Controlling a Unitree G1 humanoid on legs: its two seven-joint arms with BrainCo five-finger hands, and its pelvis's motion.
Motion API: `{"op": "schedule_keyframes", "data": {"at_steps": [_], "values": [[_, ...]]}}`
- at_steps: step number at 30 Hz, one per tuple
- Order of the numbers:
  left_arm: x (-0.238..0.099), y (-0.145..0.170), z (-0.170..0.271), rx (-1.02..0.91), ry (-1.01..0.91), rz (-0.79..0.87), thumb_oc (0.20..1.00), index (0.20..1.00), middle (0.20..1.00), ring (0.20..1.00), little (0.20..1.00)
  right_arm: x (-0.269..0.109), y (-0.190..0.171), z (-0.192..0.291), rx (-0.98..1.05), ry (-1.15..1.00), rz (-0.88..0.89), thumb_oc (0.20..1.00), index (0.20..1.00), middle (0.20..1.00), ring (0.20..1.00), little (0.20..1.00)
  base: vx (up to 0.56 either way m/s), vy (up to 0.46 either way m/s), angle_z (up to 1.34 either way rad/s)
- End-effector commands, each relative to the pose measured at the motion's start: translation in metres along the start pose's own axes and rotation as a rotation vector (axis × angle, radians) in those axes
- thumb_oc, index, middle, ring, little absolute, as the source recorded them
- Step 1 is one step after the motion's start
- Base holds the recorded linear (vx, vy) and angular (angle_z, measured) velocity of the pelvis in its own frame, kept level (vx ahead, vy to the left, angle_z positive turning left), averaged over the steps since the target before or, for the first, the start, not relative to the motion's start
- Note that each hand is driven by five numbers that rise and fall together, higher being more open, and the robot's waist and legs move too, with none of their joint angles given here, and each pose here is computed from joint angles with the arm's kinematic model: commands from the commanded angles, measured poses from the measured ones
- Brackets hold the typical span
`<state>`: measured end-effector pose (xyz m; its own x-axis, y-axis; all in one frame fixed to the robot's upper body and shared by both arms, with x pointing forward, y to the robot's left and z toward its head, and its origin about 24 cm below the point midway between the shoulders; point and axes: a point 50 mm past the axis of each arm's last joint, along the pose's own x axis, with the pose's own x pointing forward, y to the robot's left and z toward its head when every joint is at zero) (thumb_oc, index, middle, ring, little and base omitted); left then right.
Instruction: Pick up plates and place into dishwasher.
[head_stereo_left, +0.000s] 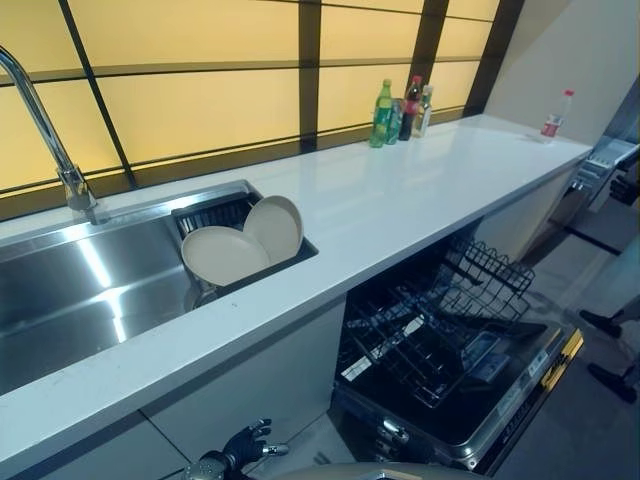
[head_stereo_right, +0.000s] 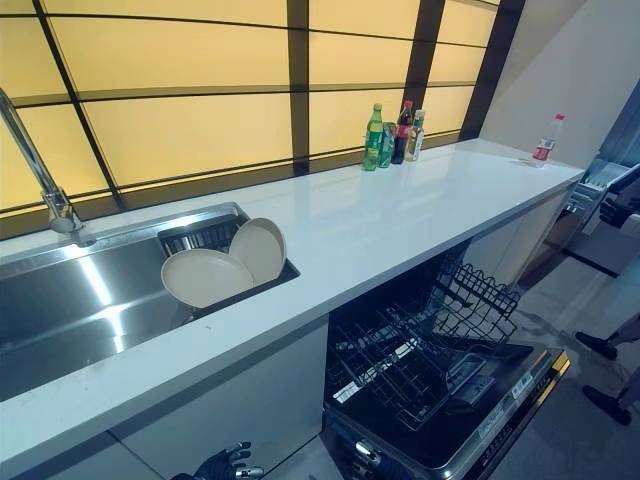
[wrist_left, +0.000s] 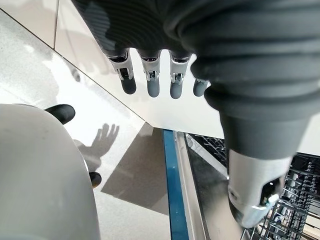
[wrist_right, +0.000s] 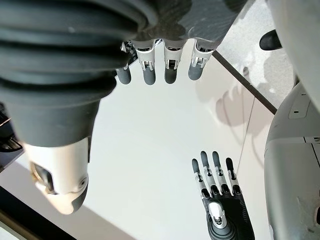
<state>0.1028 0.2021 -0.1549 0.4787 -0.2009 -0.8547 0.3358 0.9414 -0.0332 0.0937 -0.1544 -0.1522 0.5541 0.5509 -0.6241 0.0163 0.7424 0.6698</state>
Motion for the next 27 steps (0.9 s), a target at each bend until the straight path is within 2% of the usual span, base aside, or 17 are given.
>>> {"op": "schedule_keyframes", "data": {"at_steps": [1,4,9,14,15,18,20,21,23,27], "values": [[0.02,-0.026,0.05,0.049,-0.144,-0.091,1.0,1.0,1.0,1.0,1.0,0.017,0.013,0.053,-0.162,-0.098,0.075,1.0,1.0,1.0,1.0,1.0,0.0,0.0,0.0],[0.019,-0.024,0.053,0.031,-0.168,-0.093,1.0,1.0,1.0,1.0,1.0,0.016,0.012,0.055,-0.16,-0.115,0.066,1.0,1.0,1.0,1.0,1.0,0.0,0.0,0.0],[0.017,-0.033,0.067,-0.008,-0.263,-0.227,1.0,1.0,1.0,1.0,1.0,0.018,0.014,0.063,-0.195,-0.153,0.04,1.0,1.0,1.0,1.0,1.0,0.0,0.0,0.0],[0.005,-0.044,0.117,0.09,-0.505,-0.461,1.0,1.0,1.0,1.0,1.0,0.017,0.014,0.073,-0.226,-0.16,0.017,1.0,1.0,1.0,1.0,1.0,-0.02,0.03,0.0],[-0.005,-0.046,0.136,0.121,-0.603,-0.553,1.0,1.0,1.0,1.0,1.0,0.017,0.013,0.076,-0.231,-0.163,0.004,1.0,1.0,1.0,1.0,1.0,-0.04,0.053,0.0],[-0.03,-0.047,0.175,0.04,-0.794,-0.799,1.0,1.0,1.0,1.0,1.0,0.015,0.01,0.08,-0.229,-0.169,-0.022,1.0,1.0,1.0,1.0,1.0,-0.03,0.049,0.0],[-0.063,-0.053,0.219,-0.115,-0.984,-1.059,1.0,1.0,1.0,1.0,1.0,0.013,0.006,0.079,-0.216,-0.177,-0.04,1.0,1.0,1.0,1.0,1.0,0.0,0.0,0.0],[-0.071,-0.055,0.227,-0.149,-1.023,-1.116,1.0,1.0,1.0,1.0,1.0,0.013,0.006,0.078,-0.214,-0.179,-0.044,1.0,1.0,1.0,1.0,1.0,0.01,-0.034,0.02],[-0.102,-0.066,0.258,-0.257,-1.168,-1.354,1.0,1.0,1.0,1.0,1.0,0.014,0.006,0.072,-0.195,-0.181,-0.045,1.0,1.0,1.0,1.0,1.0,0.02,-0.071,0.03],[-0.145,-0.073,0.291,-0.327,-1.395,-1.472,1.0,1.0,1.0,1.0,1.0,0.02,0.01,0.066,-0.167,-0.17,-0.043,1.0,1.0,1.0,1.0,1.0,0.03,-0.063,0.05]]}}
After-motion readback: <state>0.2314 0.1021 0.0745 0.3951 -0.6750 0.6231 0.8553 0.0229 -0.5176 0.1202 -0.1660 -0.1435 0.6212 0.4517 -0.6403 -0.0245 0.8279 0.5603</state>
